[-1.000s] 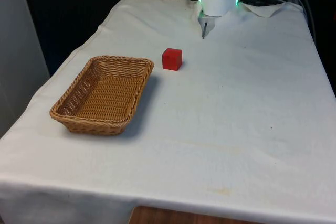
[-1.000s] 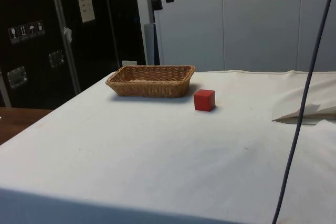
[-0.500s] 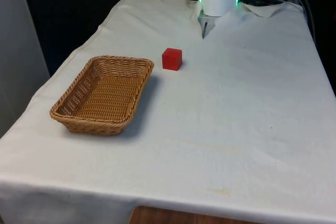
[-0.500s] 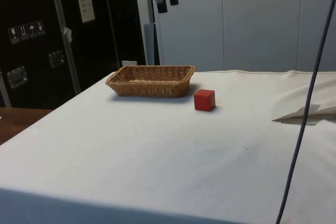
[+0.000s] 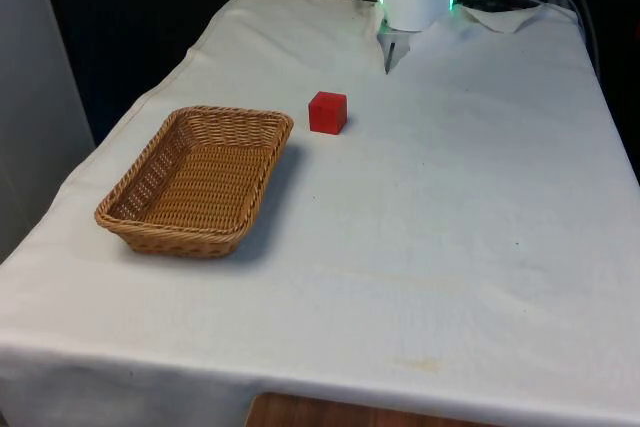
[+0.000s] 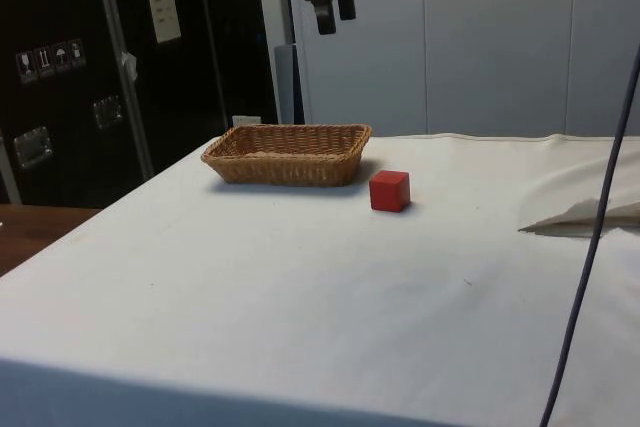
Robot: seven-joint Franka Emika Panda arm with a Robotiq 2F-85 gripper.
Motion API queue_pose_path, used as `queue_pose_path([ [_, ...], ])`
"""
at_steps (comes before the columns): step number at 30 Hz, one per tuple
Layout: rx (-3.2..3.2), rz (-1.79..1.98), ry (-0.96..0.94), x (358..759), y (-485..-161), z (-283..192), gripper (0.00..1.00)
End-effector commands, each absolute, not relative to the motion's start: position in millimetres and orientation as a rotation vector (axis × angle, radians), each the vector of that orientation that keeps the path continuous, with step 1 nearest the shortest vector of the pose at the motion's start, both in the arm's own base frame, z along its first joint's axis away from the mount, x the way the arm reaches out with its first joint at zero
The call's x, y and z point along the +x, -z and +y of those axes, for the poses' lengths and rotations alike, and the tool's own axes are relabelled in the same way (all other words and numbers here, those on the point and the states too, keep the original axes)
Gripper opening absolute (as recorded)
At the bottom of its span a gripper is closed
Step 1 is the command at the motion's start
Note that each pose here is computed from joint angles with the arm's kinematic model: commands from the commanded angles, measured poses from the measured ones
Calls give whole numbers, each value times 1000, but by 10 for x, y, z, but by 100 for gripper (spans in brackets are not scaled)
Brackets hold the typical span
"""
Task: Pick up the cube and place it into the basket.
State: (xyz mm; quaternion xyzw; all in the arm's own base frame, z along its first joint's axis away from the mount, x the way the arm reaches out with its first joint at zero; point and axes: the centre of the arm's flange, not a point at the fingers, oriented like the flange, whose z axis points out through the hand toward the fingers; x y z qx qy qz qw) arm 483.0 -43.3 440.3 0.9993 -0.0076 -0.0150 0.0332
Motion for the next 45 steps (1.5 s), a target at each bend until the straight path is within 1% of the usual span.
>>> queue_pose_path([
  [1,3073,-20,21,4793,-4390,-465,100],
  [24,3115,-30,-25,4572,-4023,-818,100],
  [45,3115,-93,12,4475,-3788,-855,100],
])
